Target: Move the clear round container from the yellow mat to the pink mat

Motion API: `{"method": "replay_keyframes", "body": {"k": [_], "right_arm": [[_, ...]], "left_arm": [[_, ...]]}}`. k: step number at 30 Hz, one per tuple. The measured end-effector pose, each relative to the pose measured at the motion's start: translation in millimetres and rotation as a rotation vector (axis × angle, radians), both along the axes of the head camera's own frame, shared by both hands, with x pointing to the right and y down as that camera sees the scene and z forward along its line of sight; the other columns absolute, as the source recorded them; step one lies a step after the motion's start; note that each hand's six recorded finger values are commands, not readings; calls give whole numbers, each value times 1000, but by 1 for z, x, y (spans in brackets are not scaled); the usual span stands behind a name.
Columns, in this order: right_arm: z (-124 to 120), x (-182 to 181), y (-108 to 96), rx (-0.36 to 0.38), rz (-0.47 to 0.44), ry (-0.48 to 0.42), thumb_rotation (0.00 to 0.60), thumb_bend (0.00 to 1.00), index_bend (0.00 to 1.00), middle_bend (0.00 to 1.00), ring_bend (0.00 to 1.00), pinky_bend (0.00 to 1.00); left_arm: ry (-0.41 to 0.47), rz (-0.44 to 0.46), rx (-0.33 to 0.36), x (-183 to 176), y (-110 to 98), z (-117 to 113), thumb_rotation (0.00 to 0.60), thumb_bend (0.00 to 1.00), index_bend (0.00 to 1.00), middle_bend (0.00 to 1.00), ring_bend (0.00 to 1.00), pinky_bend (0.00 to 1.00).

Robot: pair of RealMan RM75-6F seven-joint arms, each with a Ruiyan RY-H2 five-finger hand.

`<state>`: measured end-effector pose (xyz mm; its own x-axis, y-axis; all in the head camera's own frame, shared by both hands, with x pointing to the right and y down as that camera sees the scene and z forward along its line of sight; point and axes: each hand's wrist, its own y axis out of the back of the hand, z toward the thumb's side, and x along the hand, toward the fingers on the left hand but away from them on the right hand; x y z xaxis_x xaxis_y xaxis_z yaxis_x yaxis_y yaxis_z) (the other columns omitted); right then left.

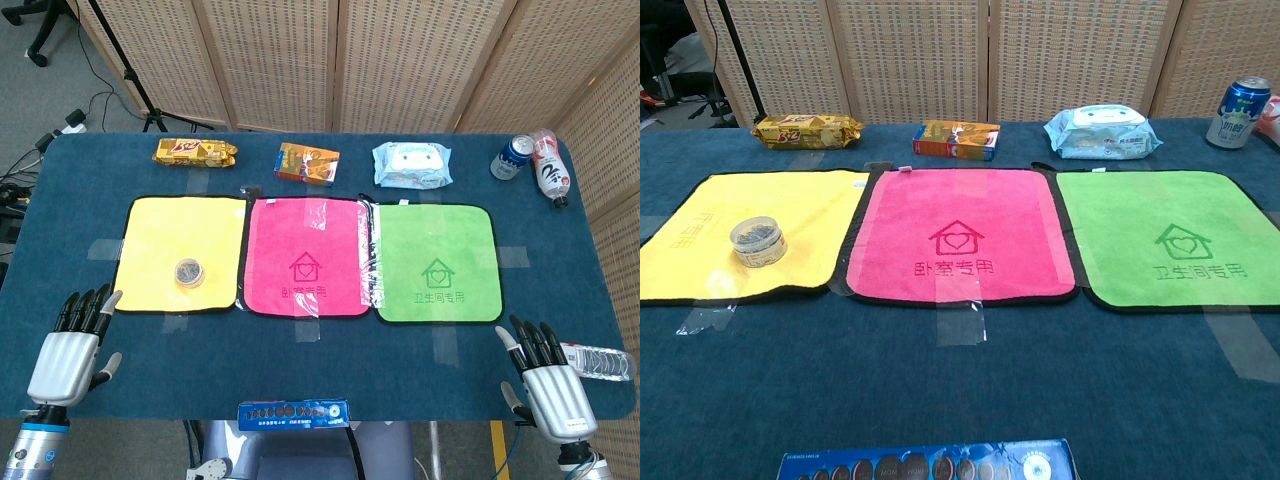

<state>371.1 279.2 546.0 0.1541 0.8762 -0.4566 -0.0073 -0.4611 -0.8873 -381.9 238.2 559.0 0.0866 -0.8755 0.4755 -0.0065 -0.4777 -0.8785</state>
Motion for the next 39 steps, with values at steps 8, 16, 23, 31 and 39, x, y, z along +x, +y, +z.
{"method": "replay_keyframes", "body": {"k": [8,16,23,31,39], "right_arm": [[-1,-1,1,2,-4,-3,600,414,50,0,0,7],[0,-1,0,2,-2,-1,600,414,50,0,0,7],[3,-2,1,-9,-4,7,600,414,50,0,0,7],[3,-1,1,-6,-4,9,600,414,50,0,0,7],[0,-1,2,-3,-6,6,600,414,50,0,0,7]], "left_arm": [[0,0,4,0,0,-1,600,281,0,0,0,0],[5,-4,8,-1,-1,-2,600,282,0,0,0,0],[5,-6,-3,-2,-1,1,600,282,0,0,0,0],[5,-9,0,-3,-2,-1,600,284,0,0,0,0],[10,-7,4,-1,-1,-3,600,283,0,0,0,0]]}}
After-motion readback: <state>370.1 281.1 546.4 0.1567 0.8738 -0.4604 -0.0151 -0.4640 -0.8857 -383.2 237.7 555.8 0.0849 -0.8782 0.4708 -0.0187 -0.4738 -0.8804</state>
